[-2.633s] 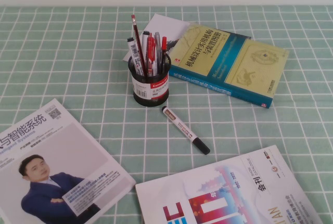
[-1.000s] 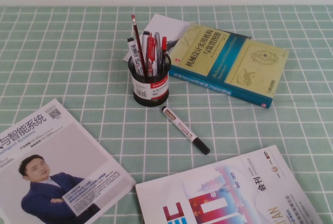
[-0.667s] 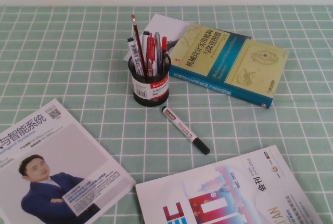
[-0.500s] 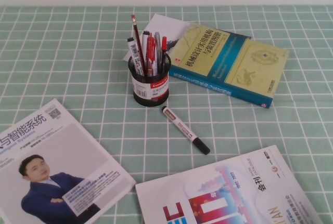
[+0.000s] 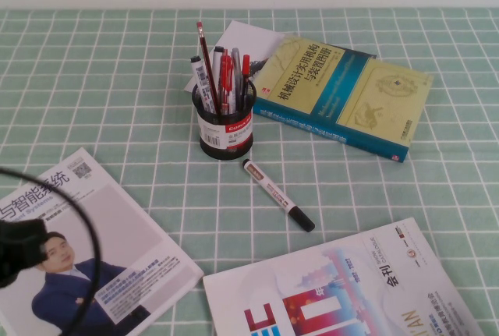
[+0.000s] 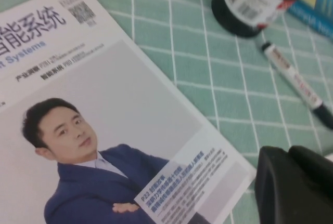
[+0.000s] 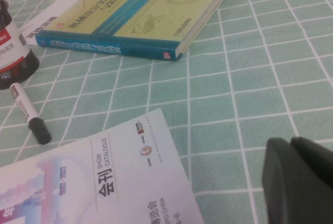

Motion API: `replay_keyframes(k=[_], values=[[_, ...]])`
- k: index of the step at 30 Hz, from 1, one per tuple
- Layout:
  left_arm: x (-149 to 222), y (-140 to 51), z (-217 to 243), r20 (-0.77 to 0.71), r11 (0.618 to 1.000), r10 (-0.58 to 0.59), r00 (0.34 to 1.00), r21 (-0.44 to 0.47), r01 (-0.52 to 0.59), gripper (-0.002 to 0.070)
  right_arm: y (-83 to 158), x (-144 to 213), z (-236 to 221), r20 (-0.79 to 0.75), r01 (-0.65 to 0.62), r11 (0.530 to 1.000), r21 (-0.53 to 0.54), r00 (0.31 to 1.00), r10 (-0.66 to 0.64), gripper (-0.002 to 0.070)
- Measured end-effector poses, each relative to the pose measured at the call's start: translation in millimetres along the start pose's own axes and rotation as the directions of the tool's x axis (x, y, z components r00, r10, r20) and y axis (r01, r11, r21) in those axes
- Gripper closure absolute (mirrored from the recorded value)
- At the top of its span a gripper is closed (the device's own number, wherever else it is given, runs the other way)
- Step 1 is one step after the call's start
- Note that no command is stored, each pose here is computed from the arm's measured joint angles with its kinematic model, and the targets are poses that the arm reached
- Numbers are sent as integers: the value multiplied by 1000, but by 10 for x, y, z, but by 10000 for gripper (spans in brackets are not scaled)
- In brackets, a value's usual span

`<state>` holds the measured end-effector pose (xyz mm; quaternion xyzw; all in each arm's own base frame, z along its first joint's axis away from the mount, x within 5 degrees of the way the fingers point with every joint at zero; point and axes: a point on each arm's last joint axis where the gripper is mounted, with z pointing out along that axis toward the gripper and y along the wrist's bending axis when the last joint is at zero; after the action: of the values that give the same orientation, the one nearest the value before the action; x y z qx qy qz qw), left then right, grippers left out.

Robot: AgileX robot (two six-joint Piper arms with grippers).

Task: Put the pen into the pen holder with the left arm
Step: Pick up the pen on the table

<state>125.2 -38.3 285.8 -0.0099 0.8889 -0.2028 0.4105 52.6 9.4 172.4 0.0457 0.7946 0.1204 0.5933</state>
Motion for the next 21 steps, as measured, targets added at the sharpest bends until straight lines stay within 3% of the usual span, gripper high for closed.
replay_keyframes(k=[12, 21], values=[[-328, -107, 685, -293, 990, 88, 952, 130, -52, 678, 0, 0, 0, 0, 0, 1000, 0, 1000, 0, 696], [-445, -609, 1225, -377, 953, 238, 895, 270, -140, 678, 0, 0, 0, 0, 0, 1000, 0, 1000, 0, 696]])
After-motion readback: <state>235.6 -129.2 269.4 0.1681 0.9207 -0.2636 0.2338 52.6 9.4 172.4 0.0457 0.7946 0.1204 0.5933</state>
